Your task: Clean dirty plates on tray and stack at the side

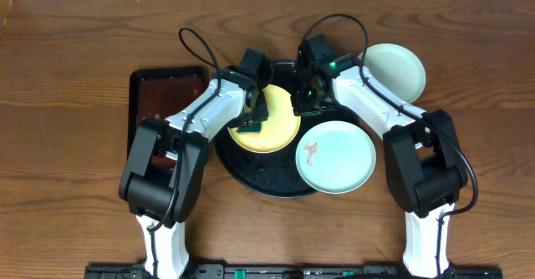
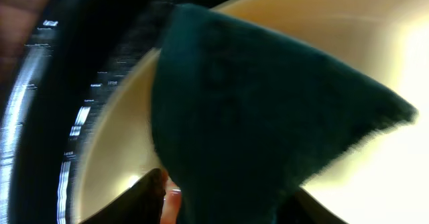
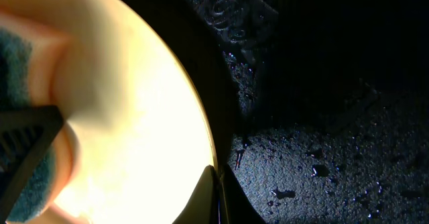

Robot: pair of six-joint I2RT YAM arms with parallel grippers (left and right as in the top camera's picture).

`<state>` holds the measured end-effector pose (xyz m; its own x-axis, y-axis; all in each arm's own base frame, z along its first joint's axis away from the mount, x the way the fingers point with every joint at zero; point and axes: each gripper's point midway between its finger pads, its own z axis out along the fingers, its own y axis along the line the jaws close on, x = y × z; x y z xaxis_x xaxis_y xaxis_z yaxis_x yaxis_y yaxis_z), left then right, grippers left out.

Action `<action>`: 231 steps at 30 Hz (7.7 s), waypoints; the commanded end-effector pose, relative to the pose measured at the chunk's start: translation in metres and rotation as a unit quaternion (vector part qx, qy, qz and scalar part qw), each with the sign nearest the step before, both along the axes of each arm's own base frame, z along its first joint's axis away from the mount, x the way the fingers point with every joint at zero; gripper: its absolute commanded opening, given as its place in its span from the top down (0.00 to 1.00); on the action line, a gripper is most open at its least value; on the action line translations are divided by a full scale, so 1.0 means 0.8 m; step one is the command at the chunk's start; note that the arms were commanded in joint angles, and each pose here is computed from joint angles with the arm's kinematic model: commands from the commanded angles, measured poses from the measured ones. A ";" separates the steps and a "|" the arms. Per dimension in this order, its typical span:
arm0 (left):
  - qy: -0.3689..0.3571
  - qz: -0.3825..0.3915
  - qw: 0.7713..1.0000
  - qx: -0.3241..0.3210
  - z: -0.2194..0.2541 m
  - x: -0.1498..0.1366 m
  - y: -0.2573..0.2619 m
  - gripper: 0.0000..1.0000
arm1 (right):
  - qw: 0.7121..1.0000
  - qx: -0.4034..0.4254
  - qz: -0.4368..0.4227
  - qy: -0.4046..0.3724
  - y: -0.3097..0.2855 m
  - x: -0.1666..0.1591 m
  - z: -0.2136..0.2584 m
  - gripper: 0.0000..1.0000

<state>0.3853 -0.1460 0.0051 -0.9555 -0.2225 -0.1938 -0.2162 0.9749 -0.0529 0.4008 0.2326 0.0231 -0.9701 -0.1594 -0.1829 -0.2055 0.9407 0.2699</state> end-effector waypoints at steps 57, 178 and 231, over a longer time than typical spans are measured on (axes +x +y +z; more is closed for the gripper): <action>0.034 -0.091 0.994 -0.042 -0.005 -0.022 -0.022 0.92 | 1.000 -0.026 -0.013 -0.010 -0.020 0.014 -0.001 0.99; -0.009 -0.001 0.999 0.047 0.002 -0.006 0.053 0.93 | 0.999 -0.036 -0.020 0.014 -0.009 0.004 -0.035 0.99; -0.125 0.181 0.975 -0.027 0.141 0.032 0.245 0.92 | 0.693 -0.576 0.124 -0.415 0.035 0.022 0.328 0.99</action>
